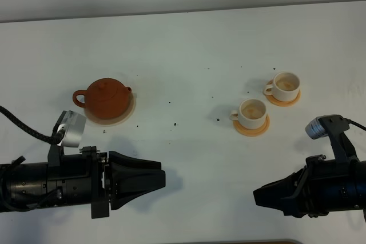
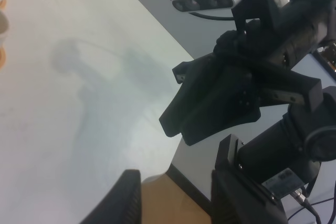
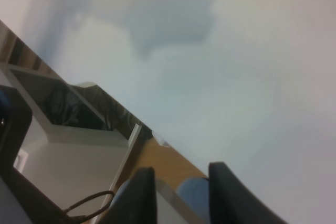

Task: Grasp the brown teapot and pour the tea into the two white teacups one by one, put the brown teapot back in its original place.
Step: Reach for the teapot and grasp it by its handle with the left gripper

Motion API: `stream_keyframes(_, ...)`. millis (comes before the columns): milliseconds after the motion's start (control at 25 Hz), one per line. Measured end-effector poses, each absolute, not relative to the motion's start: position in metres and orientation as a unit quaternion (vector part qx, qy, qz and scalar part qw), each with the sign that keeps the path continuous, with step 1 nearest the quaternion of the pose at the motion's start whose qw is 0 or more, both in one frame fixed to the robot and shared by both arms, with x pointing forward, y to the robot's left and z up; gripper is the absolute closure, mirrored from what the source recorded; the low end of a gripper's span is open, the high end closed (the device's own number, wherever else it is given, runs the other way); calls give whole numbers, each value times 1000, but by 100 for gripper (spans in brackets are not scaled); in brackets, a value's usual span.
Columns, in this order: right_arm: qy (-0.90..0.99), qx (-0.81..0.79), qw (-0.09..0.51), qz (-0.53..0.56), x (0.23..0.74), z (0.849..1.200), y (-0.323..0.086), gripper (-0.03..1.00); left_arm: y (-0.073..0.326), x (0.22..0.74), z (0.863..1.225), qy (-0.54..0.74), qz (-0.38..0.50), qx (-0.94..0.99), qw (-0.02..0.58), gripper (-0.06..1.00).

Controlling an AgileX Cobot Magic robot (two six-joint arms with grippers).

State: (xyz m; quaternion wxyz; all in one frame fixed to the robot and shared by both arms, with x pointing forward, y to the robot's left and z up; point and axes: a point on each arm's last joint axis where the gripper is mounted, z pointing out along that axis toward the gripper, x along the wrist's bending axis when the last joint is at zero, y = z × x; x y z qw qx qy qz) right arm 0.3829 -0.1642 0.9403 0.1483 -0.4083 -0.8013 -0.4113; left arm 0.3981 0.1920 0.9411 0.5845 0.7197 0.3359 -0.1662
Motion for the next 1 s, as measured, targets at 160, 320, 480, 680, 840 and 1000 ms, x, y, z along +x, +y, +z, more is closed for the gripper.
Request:
stream_keyframes(160, -801, -408, 148, -411, 383, 940, -164, 73, 192, 398, 941, 336, -166, 720, 585, 62)
stream_keyframes(320, -801, -408, 148, -411, 383, 940, -164, 73, 192, 398, 941, 336, -166, 720, 585, 62)
stream_keyframes(480, -801, -408, 148, -411, 383, 940, -164, 73, 192, 398, 941, 336, -166, 720, 585, 62)
stream_keyframes(680, -801, -408, 148, -411, 383, 940, -164, 73, 192, 398, 941, 336, -166, 720, 585, 62)
stream_keyframes(840, -801, -408, 148, -411, 383, 940, -164, 73, 192, 399, 942, 339, -165, 716, 587, 62)
stream_keyframes(1000, -801, -408, 148, -411, 383, 940, -164, 73, 192, 400, 942, 341, -165, 712, 591, 62)
